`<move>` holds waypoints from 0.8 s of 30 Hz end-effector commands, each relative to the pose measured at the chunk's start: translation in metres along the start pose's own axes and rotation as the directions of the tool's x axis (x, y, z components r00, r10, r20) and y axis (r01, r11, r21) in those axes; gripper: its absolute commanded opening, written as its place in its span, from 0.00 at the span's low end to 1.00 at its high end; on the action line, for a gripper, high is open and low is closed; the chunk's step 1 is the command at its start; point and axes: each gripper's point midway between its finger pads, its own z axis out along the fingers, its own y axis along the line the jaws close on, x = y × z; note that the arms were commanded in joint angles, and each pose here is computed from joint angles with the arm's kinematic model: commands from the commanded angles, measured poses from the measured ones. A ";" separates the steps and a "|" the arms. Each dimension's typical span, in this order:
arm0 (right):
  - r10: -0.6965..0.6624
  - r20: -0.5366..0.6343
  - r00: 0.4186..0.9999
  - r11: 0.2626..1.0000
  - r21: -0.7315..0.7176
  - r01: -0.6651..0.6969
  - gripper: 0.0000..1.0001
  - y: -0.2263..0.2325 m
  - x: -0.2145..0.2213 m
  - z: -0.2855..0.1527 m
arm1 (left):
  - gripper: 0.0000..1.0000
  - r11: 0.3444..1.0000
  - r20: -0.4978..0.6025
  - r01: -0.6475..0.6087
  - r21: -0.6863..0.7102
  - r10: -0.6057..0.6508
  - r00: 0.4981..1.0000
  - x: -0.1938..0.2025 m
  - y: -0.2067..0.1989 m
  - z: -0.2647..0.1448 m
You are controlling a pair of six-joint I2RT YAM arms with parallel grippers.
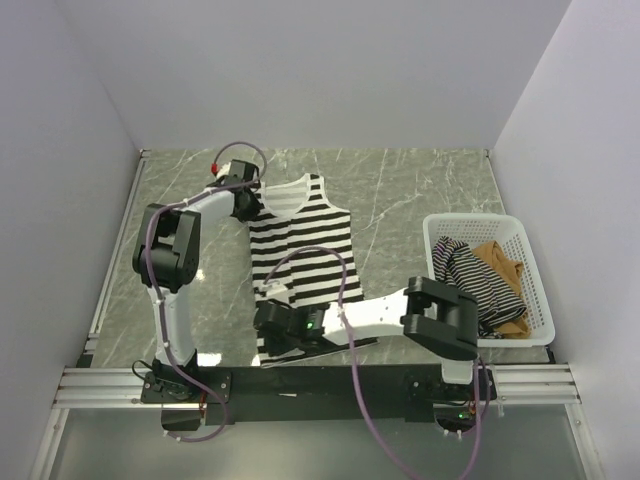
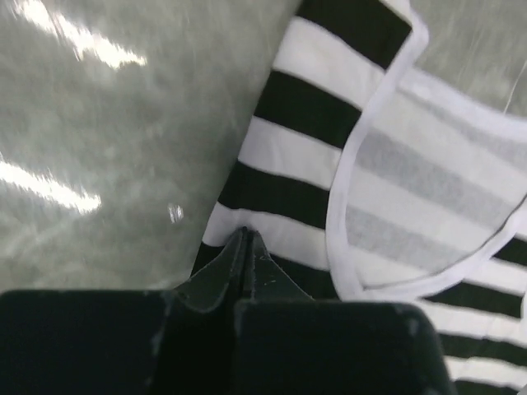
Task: Fold and stack the tank tops
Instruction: Fold the tank top
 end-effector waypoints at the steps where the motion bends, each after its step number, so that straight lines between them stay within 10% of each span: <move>1: -0.036 -0.057 0.998 0.998 -0.052 0.033 0.24 0.023 0.012 0.016 | 0.01 0.999 -0.024 -0.011 -0.035 0.010 1.000 -0.011 0.013 0.019; 8: -0.109 -0.028 0.994 0.967 -0.235 0.099 0.28 0.088 -0.030 0.048 | 0.13 0.999 -0.003 -0.039 0.036 0.039 0.999 -0.071 -0.006 0.037; 15: -0.120 0.136 0.984 0.898 -0.407 0.165 0.52 0.118 -0.101 0.024 | 0.53 0.930 0.125 -0.142 0.339 0.105 0.987 -0.144 -0.082 -0.016; 24: 0.051 0.287 0.957 0.992 -0.123 -0.016 0.60 -0.012 -0.171 -0.067 | 0.57 0.850 0.197 -0.056 0.524 -0.057 0.979 -0.167 -0.109 -0.117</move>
